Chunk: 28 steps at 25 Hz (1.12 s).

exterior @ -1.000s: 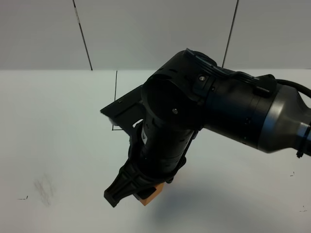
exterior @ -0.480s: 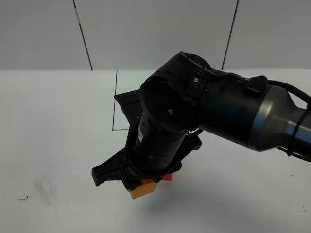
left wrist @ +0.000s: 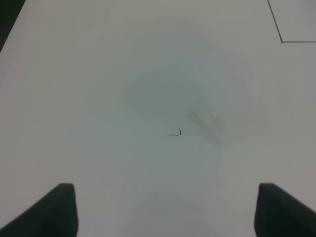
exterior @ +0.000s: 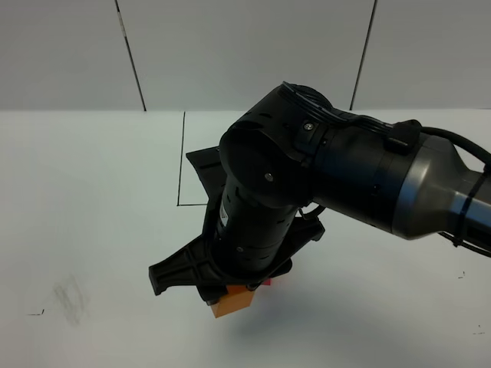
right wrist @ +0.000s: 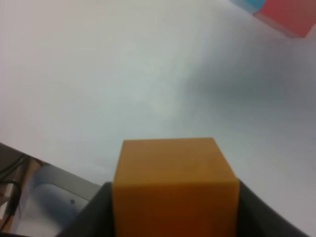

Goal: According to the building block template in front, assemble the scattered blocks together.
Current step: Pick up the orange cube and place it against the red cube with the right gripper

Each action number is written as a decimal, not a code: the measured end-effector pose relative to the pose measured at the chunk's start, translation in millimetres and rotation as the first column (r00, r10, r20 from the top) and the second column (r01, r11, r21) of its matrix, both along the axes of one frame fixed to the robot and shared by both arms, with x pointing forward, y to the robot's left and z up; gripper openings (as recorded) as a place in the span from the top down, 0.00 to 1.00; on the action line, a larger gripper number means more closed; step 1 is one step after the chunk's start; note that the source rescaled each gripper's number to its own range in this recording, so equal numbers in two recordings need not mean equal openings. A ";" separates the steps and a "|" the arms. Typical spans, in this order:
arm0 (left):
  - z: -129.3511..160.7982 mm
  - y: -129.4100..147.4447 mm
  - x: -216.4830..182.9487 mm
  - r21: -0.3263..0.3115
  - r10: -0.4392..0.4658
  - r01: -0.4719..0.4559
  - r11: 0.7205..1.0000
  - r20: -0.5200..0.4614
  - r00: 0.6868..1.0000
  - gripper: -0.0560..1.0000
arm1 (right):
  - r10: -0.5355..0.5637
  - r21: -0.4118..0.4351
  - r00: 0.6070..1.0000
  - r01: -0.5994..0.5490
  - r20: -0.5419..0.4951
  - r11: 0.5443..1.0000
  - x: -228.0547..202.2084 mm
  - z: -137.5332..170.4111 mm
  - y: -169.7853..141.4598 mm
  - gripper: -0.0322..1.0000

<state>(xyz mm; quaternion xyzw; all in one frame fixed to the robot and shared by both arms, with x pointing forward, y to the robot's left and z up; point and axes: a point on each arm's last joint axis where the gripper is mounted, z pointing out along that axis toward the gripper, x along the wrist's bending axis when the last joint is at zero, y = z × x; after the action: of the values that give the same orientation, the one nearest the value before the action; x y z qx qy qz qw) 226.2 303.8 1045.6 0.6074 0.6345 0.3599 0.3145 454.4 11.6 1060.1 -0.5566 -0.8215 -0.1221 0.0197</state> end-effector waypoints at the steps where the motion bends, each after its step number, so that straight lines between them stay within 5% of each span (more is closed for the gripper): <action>1: 0.0 0.0 0.0 0.000 0.000 0.000 1.000 0.000 1.000 0.15 | -0.018 -0.010 1.000 0.018 0.003 1.000 0.6 -0.2 -1.0 0.97; 8: 0.0 0.0 0.0 0.000 0.000 0.000 1.000 0.000 1.000 0.15 | -0.136 -0.072 0.988 0.141 0.075 0.987 8.4 -0.5 -8.8 0.97; 16: 0.0 0.0 0.0 0.001 -0.001 0.001 1.000 0.000 1.000 0.15 | -0.211 -0.060 0.977 0.213 0.033 0.975 10.5 -3.6 -9.4 0.97; 28: 0.0 0.0 0.0 0.001 -0.001 0.001 1.000 0.000 1.000 0.15 | -0.243 -0.172 0.970 0.237 -0.016 0.956 28.8 -50.2 -3.1 0.97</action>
<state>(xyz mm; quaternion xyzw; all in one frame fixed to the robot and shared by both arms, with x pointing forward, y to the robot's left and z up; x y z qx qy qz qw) 226.2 303.8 1045.6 0.6077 0.6342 0.3601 0.3144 483.2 8.5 1009.9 -0.6541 -0.7546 -0.0434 -0.0274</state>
